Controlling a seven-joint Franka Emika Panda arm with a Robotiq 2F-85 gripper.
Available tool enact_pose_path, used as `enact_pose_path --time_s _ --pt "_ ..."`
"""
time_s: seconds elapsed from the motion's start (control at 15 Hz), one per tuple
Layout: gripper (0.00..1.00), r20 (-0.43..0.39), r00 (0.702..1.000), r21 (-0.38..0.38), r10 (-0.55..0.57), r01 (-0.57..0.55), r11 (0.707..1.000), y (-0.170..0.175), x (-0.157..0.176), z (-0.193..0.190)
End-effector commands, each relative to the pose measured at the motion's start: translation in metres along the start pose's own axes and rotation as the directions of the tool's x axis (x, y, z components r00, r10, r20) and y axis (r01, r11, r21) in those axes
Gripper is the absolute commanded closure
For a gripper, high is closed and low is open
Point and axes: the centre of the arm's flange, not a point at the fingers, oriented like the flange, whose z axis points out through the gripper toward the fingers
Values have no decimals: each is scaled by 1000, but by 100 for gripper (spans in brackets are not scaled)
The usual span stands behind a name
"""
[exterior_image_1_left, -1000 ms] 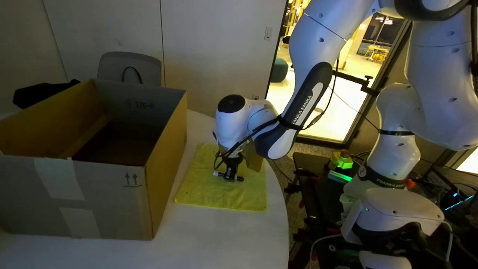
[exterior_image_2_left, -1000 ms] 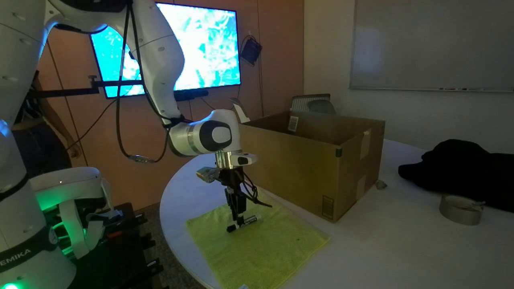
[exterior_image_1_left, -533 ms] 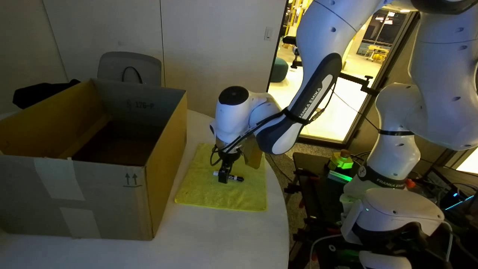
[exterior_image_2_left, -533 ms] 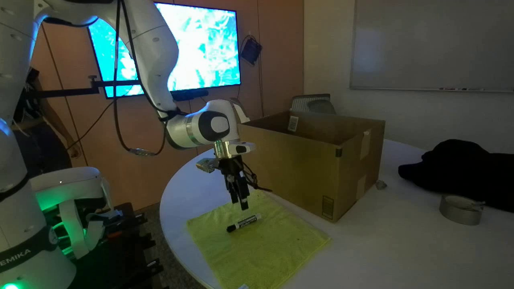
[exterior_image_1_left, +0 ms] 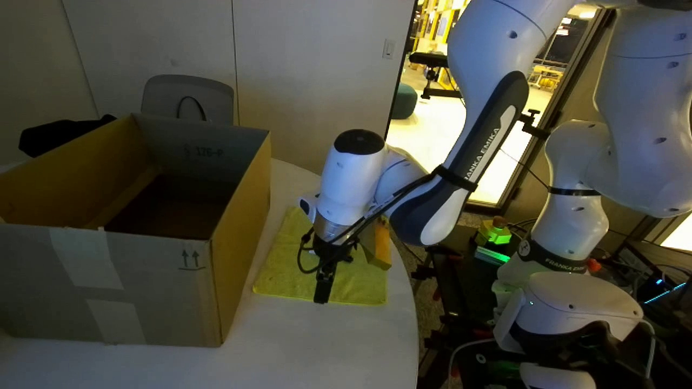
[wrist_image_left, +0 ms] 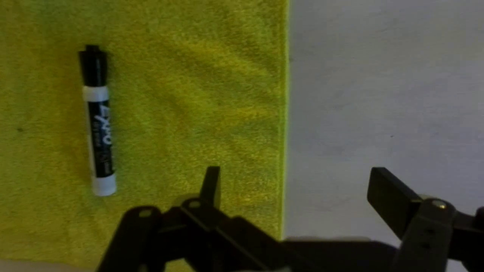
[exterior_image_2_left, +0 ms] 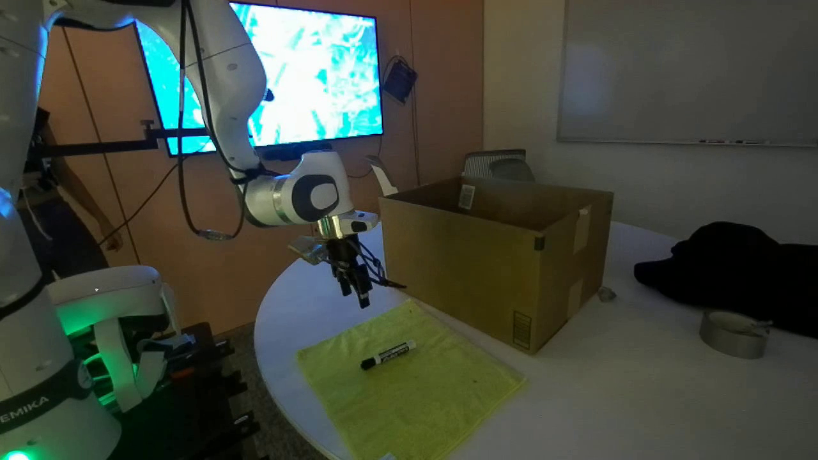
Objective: Put the marker on the towel then put it inside the box
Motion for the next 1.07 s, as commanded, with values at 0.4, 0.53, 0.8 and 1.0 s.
enact_pose_path --time_s 0.4,0.53,0.8,1.0 --pt "0 20 998 169 -62 57 984 27 -6 44" --pt "0 28 997 193 -69 62 979 35 -5 53" --pt "0 58 994 232 -88 72 970 43 -6 72" --pt "27 76 993 246 -94 73 967 48 -8 80"
